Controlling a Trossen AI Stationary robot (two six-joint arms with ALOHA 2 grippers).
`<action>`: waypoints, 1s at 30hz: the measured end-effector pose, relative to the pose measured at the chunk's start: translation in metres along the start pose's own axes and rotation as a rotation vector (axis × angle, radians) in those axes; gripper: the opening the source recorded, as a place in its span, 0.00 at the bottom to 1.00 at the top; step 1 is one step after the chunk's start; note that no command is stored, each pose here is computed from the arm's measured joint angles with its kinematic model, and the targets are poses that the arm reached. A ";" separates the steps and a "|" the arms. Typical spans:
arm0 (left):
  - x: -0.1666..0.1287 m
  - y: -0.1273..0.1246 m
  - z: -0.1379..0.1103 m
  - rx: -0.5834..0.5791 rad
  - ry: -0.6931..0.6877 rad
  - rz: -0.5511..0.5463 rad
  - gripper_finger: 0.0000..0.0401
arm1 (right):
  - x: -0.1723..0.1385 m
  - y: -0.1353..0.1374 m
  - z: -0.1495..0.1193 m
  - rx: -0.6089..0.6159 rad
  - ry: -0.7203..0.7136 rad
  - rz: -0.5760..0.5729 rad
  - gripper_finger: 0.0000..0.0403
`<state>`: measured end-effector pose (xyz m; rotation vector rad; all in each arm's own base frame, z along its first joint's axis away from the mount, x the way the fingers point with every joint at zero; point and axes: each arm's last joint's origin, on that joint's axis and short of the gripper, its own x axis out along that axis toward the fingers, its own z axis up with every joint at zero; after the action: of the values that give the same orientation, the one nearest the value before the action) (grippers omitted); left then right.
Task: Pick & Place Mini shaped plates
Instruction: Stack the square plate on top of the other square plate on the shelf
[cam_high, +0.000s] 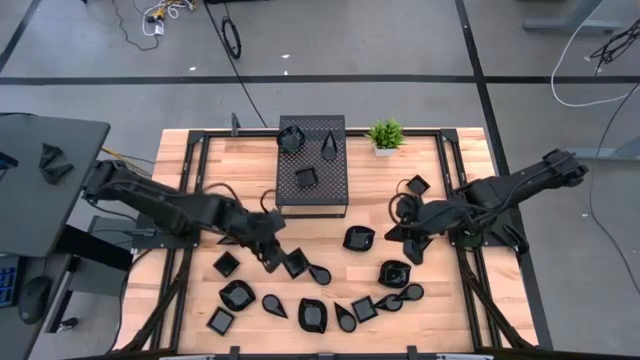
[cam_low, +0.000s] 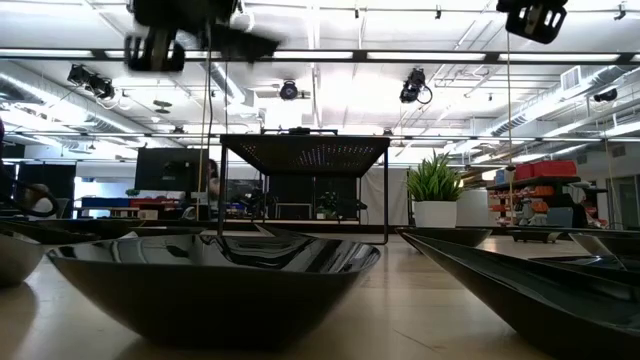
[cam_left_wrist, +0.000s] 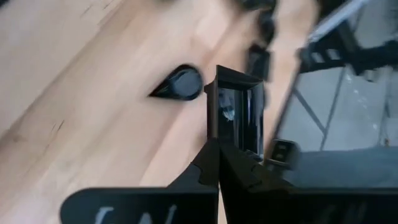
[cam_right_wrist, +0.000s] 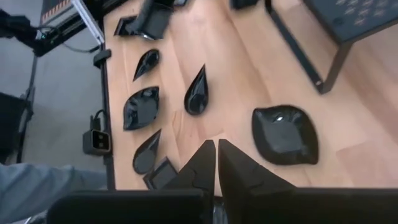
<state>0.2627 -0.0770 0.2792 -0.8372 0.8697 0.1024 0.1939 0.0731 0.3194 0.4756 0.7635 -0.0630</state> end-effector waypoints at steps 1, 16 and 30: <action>-0.009 -0.006 0.006 0.003 -0.007 0.000 0.00 | -0.001 0.000 0.000 0.000 -0.013 -0.009 0.06; -0.093 0.029 0.123 0.069 -0.190 0.137 0.00 | 0.000 -0.007 0.014 0.023 -0.155 -0.090 0.06; -0.062 0.114 0.180 0.504 -0.054 0.245 0.00 | 0.003 -0.025 0.031 0.324 -0.254 -0.139 0.06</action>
<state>0.2903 0.1394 0.3184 -0.2549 0.8930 0.1129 0.2109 0.0376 0.3270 0.7070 0.5359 -0.3746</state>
